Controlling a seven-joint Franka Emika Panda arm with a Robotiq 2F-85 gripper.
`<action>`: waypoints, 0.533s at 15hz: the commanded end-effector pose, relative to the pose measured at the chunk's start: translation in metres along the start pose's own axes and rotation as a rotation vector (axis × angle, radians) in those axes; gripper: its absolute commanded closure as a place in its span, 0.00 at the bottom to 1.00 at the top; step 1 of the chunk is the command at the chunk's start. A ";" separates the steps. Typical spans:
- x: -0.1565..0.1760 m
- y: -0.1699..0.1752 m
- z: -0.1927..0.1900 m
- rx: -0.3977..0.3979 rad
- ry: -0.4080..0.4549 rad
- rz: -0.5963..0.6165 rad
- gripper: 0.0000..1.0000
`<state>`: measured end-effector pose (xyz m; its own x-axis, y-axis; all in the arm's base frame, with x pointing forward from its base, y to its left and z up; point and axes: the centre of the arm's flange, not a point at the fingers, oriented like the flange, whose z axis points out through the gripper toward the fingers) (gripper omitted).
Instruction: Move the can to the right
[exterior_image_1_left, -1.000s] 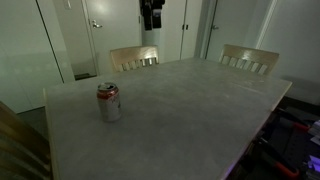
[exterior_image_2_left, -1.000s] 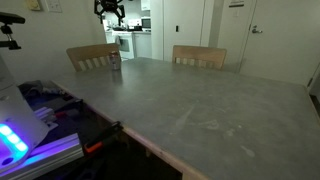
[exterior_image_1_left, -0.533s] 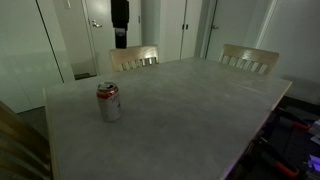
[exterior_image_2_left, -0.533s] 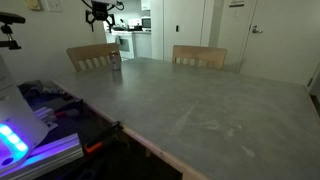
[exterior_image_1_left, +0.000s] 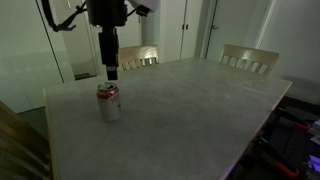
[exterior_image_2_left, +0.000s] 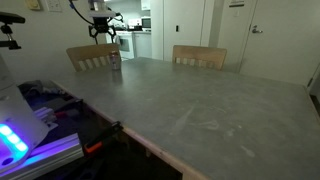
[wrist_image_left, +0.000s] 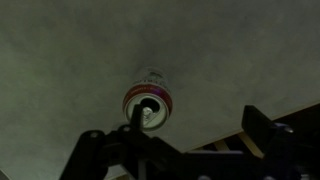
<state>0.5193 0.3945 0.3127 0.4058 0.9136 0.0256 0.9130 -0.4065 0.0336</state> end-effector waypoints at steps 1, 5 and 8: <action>0.026 -0.001 0.014 -0.058 -0.018 -0.044 0.00; 0.033 0.025 0.026 -0.069 -0.017 -0.060 0.00; 0.033 0.047 0.034 -0.073 -0.004 -0.031 0.00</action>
<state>0.5510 0.4072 0.2888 0.3761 0.9265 0.0094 0.9219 -0.3752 0.0967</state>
